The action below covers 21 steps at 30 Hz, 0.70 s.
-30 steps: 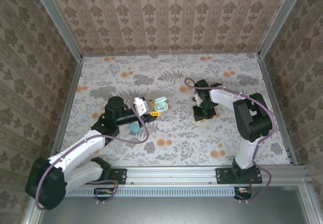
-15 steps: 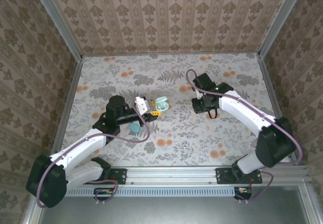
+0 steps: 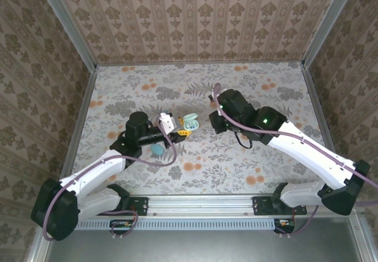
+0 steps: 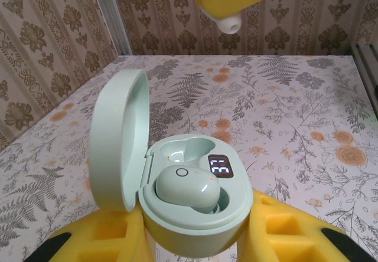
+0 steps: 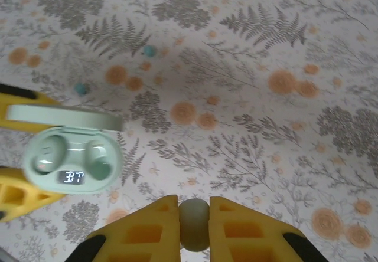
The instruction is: Insert the wireless bluetooth earbuds into the charging case
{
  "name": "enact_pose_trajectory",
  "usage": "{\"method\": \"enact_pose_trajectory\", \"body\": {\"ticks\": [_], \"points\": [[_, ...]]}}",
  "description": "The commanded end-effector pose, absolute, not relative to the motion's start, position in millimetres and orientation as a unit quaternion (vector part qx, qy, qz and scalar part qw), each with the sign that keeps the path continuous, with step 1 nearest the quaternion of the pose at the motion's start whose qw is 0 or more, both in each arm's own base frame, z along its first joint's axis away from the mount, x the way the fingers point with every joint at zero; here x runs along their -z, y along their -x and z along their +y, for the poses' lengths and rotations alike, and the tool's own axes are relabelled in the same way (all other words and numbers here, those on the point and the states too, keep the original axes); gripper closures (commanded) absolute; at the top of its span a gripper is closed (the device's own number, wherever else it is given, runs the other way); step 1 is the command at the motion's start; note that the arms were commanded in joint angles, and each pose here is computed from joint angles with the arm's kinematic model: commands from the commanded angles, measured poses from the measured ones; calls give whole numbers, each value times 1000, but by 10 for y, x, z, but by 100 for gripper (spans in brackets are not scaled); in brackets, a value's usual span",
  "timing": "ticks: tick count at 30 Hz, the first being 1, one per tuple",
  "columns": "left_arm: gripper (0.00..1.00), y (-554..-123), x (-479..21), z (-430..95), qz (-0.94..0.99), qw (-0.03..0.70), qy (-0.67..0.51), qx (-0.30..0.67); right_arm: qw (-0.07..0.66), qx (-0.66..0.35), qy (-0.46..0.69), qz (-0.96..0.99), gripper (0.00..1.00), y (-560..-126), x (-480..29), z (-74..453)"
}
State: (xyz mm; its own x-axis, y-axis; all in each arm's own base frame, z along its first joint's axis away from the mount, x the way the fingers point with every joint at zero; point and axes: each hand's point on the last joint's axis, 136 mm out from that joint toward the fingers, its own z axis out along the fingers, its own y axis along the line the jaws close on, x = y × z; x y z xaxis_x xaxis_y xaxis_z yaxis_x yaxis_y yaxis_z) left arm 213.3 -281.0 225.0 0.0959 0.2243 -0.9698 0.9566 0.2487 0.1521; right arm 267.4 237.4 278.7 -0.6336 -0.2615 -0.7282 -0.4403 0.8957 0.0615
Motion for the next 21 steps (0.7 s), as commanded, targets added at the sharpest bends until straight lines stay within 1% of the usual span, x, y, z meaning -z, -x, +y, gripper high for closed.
{"method": "enact_pose_trajectory", "body": {"ticks": [1,12,21], "points": [[96,-2129,-2494,-2868,556,557,-505,354,408,-102,212,882,86,-2757,-2931,2517],[96,-2086,-2518,-2849,556,558,-501,357,387,-91,265,879,85,-2803,-2821,2887],[96,-2088,-2528,-2847,559,558,-495,361,376,-80,269,883,85,-2778,-2731,2870]]}}
